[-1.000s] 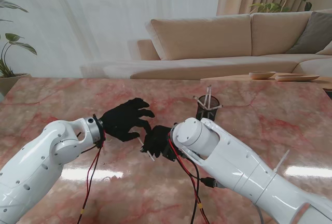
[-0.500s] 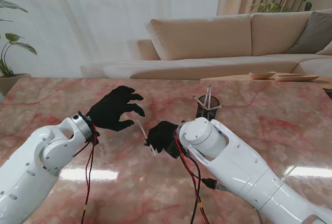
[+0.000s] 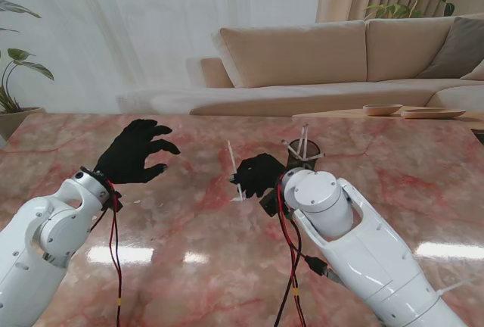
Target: Insert makeup brushes into the holder
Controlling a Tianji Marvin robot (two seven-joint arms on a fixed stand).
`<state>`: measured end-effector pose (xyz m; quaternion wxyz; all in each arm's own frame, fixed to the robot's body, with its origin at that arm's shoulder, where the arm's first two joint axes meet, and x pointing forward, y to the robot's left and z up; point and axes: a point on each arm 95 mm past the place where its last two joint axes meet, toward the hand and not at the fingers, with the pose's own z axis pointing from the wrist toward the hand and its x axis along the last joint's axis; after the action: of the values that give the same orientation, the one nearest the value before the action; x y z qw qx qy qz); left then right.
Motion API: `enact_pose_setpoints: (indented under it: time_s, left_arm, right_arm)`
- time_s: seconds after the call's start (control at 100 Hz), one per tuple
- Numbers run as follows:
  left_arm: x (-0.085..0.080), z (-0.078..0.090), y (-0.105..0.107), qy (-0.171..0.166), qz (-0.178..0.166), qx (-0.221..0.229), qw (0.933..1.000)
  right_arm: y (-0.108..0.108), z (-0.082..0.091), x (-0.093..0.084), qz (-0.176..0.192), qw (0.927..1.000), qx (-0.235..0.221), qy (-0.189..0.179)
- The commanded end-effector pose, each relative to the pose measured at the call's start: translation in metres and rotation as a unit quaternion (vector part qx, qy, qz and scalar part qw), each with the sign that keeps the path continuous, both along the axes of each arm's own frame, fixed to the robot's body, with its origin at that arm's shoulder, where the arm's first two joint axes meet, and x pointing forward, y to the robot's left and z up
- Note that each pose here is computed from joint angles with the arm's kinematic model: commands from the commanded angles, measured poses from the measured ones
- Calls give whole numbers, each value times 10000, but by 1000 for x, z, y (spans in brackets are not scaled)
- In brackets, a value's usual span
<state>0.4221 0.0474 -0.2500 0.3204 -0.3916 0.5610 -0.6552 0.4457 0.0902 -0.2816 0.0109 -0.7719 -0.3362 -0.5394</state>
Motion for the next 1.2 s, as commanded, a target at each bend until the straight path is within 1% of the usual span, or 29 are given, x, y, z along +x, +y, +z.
enact_pose_setpoints:
  time_s: [0.0, 0.17, 0.3, 0.39, 0.51, 0.66, 0.8, 1.07, 1.19]
  left_arm:
    - [-2, -15, 3, 192, 62, 22, 9998]
    - [-3, -26, 1, 398, 50, 27, 9992]
    - [-3, -31, 0, 465, 75, 6, 9989]
    - [-3, -33, -1, 502, 80, 16, 9987]
    - [-3, -34, 0, 535, 85, 47, 9985]
    - [-4, -35, -1, 585, 103, 53, 9982]
    - [-5, -39, -1, 657, 113, 60, 9978]
    - [-4, -47, 0, 789, 142, 50, 9968]
    - [-3, -50, 1, 847, 149, 47, 9963]
  right_arm:
    - [-5, 8, 0, -102, 9999, 35, -133]
    - [-24, 25, 4, -664, 9962, 103, -558]
    - [-40, 33, 10, -1102, 9913, 128, -713]
    - [-51, 38, 14, -1386, 9868, 166, -822]
    - [-66, 42, 22, -1750, 9790, 208, -1026]
    - [-83, 41, 32, -2130, 9696, 204, -1187]
    - [-98, 35, 42, -2476, 9601, 171, -1292]
    - [-126, 24, 69, -3070, 9356, 189, -1734]
    - [-136, 20, 78, -3212, 9315, 124, -1704]
